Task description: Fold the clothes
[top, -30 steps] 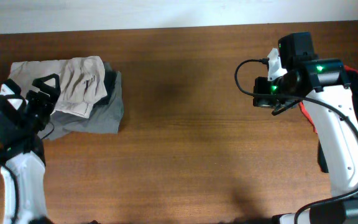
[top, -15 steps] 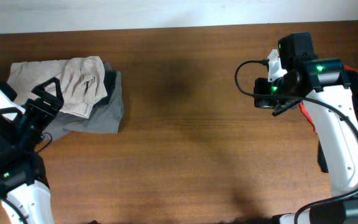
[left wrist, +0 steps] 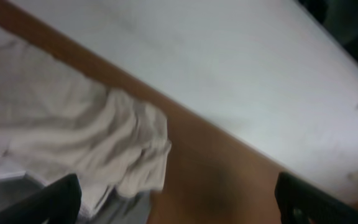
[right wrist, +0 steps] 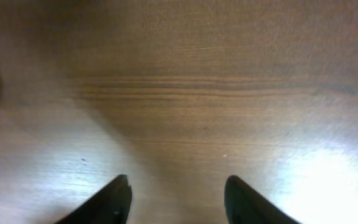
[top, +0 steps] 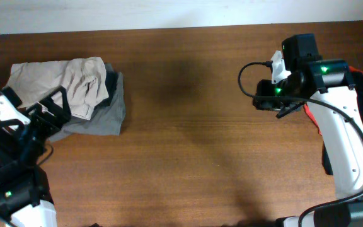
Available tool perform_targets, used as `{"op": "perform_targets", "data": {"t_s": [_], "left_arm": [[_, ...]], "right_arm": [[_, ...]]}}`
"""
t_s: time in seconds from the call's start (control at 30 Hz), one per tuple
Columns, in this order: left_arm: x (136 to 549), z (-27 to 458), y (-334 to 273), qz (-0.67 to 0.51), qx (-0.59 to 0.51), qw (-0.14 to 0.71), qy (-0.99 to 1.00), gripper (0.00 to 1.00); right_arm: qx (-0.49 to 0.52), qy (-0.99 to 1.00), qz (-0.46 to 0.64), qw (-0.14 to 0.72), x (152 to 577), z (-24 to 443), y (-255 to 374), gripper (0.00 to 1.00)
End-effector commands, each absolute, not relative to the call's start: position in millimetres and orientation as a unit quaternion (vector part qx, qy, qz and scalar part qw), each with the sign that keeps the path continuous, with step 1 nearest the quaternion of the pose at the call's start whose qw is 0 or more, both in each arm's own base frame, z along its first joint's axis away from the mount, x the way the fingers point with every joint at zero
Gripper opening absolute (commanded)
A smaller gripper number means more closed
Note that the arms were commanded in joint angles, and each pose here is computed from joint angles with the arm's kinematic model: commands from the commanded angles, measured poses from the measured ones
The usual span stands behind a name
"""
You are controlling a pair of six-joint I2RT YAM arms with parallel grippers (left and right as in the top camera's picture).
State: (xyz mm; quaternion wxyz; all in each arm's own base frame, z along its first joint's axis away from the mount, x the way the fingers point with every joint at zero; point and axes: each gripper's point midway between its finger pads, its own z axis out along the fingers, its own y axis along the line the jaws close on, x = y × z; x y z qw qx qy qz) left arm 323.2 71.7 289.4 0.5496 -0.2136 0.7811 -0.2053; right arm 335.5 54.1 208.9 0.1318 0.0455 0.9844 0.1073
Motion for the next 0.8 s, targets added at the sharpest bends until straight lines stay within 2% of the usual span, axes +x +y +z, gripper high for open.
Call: {"op": "perform_targets", "data": {"t_s": [0.0,0.3,0.5,0.53,0.57,0.6,0.63,0.77], "left_arm": [[311.3,290.4,60.5,-0.161,-0.136,0.539,0.815,0.99],[280.3,265.2,76.6,-0.013,-0.097,0.452,0.887,0.99],[305.3,309.0,57.0,-0.040,-0.032,0.535,0.843,0.99],[309.2,317.5,59.2,-0.032,-0.028,0.551,0.834,0.99],[313.4,326.0,60.9,-0.027,-0.024,0.566,0.823,0.94],[317.3,331.7,62.4,-0.024,-0.023,0.577,0.816,0.89],[320.8,335.4,64.2,-0.026,-0.029,0.584,0.811,0.80],[336.1,324.8,83.3,-0.010,-0.066,0.571,0.818,0.67]], "right_arm": [[0.048,0.983,0.107,0.139,339.4,209.8,52.7,0.67],[0.036,0.976,0.110,0.186,360.8,217.7,54.1,0.62],[0.016,0.975,0.108,0.195,364.1,219.2,54.5,0.59],[0.013,0.975,0.107,0.195,363.9,219.1,54.4,0.56],[0.012,0.975,0.107,0.194,363.3,218.8,54.3,0.53],[0.012,0.976,0.106,0.192,362.5,218.5,54.3,0.46],[0.012,0.976,0.106,0.191,362.3,218.4,54.3,0.37],[0.012,0.975,0.107,0.193,362.8,218.6,54.4,0.12]]}}
